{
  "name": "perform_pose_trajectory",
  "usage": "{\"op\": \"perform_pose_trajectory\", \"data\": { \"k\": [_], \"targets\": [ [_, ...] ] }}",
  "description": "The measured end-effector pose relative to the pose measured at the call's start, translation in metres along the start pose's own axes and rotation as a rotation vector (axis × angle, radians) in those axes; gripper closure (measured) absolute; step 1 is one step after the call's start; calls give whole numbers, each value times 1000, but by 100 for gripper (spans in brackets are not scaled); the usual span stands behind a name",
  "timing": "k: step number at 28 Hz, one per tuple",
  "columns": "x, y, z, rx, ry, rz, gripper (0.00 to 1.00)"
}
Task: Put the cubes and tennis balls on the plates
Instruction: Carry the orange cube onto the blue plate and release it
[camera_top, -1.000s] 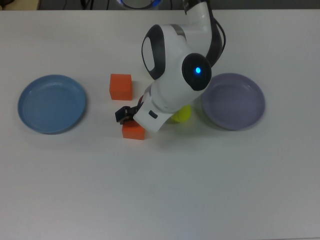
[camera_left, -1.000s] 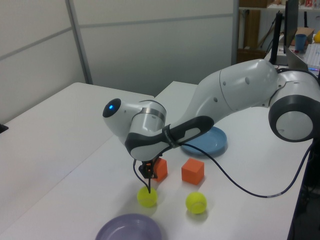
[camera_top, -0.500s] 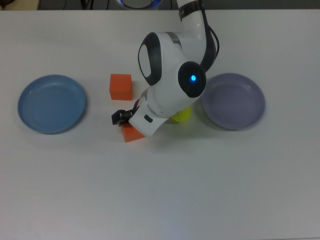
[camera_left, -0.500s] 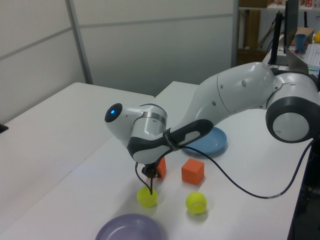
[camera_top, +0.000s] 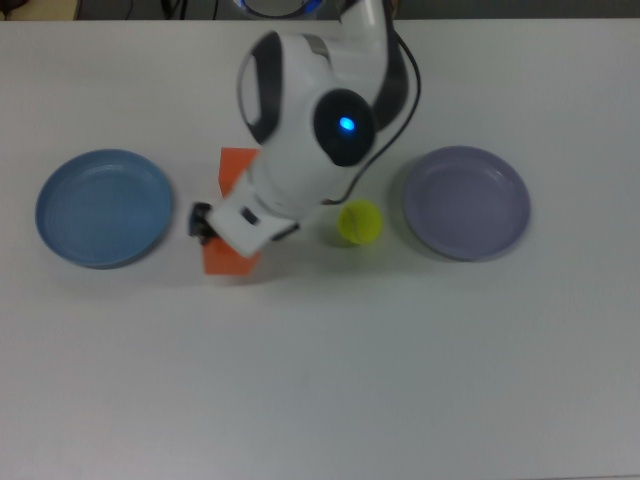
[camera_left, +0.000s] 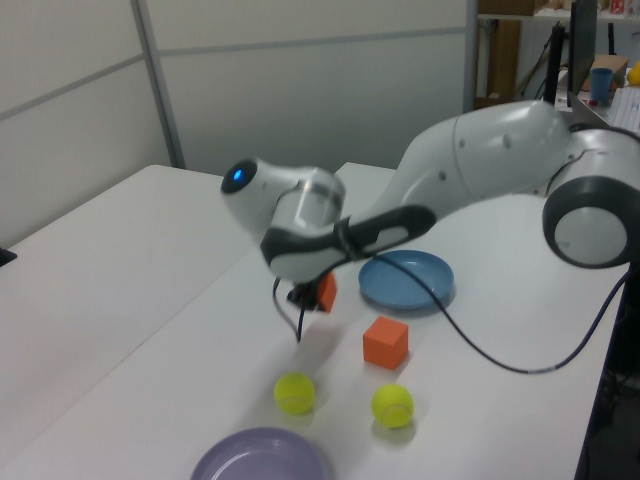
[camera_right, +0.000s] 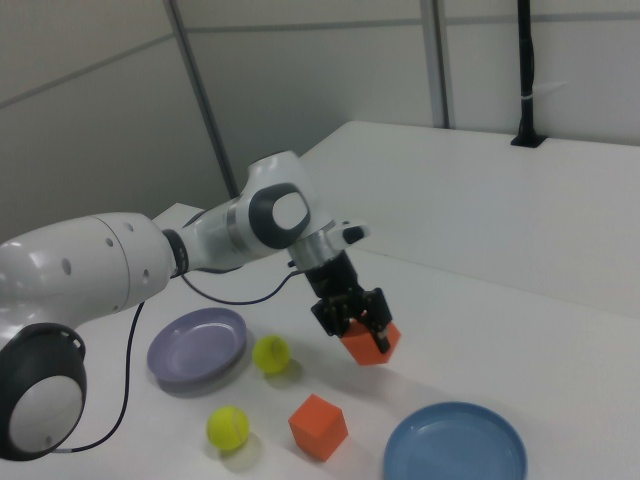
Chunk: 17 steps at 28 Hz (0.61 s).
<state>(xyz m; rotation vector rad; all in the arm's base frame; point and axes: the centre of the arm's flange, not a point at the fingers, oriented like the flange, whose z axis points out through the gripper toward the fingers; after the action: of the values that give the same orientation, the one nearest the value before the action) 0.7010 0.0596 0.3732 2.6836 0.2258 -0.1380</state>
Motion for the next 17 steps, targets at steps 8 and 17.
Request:
{"op": "perform_pose_trajectory", "data": {
  "k": [8,17],
  "targets": [
    [-34,101,35,-10,-153,101,36],
    [-58,132,118,-74,-305,99,30]
  ]
}}
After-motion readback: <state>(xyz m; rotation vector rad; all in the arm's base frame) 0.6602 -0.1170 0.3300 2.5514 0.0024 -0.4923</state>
